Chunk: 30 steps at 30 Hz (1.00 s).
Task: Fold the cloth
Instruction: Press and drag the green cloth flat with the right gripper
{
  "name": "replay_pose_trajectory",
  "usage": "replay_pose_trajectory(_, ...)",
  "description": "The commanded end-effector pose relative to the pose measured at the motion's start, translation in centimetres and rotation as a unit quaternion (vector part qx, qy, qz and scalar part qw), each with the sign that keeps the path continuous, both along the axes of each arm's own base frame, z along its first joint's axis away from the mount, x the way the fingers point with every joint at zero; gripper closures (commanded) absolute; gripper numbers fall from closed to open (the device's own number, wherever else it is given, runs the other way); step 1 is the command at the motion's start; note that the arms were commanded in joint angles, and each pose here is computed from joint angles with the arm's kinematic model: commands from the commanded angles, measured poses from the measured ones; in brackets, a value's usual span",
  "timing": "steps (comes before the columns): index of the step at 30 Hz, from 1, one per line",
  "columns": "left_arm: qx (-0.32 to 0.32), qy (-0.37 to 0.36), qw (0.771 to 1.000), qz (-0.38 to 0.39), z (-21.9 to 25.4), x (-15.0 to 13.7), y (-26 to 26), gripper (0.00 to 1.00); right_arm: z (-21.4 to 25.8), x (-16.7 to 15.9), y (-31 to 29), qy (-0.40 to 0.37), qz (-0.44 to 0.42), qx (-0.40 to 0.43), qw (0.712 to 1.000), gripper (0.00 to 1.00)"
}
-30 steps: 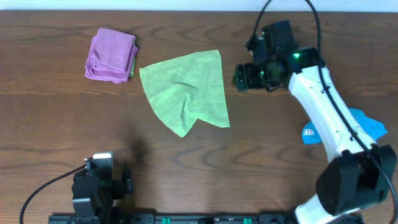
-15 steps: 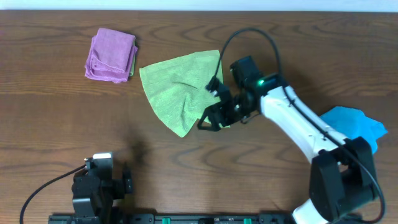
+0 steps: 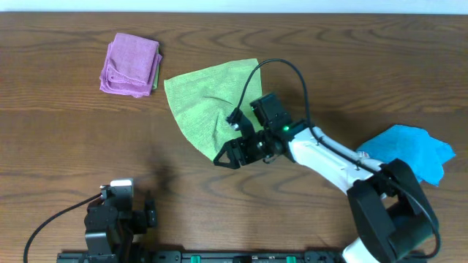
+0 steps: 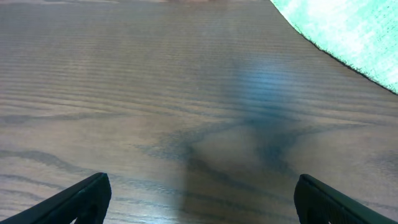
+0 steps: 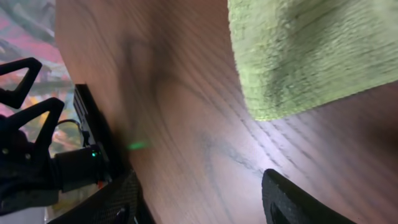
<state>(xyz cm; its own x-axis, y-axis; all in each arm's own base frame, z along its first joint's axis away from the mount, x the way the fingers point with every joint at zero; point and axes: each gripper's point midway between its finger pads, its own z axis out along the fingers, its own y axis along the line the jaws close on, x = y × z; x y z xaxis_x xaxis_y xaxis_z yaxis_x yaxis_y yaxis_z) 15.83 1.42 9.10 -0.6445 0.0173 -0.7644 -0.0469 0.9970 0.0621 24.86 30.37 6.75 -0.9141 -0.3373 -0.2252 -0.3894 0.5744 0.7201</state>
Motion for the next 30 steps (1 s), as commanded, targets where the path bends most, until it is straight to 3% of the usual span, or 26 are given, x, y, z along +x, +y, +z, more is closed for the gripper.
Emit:
replay_pose_trajectory(1, 0.000, 0.006, 1.000, -0.010, -0.4, -0.1, -0.2, 0.05, -1.0, -0.7, 0.3, 0.017, -0.016, -0.021, 1.000, 0.36)
replay_pose_trajectory(9, 0.000, 0.006, 1.000, -0.010, -0.4, -0.1, -0.2, 0.05, -2.6, -0.5, 0.1, -0.009, -0.034, -0.060, 0.998, 0.36)
replay_pose_trajectory(30, 0.000, 0.006, 1.000, -0.010, -0.4, -0.1, -0.2, 0.05, -5.6, 0.3, 2.1, -0.009, -0.092, -0.025, 0.995, 0.44)
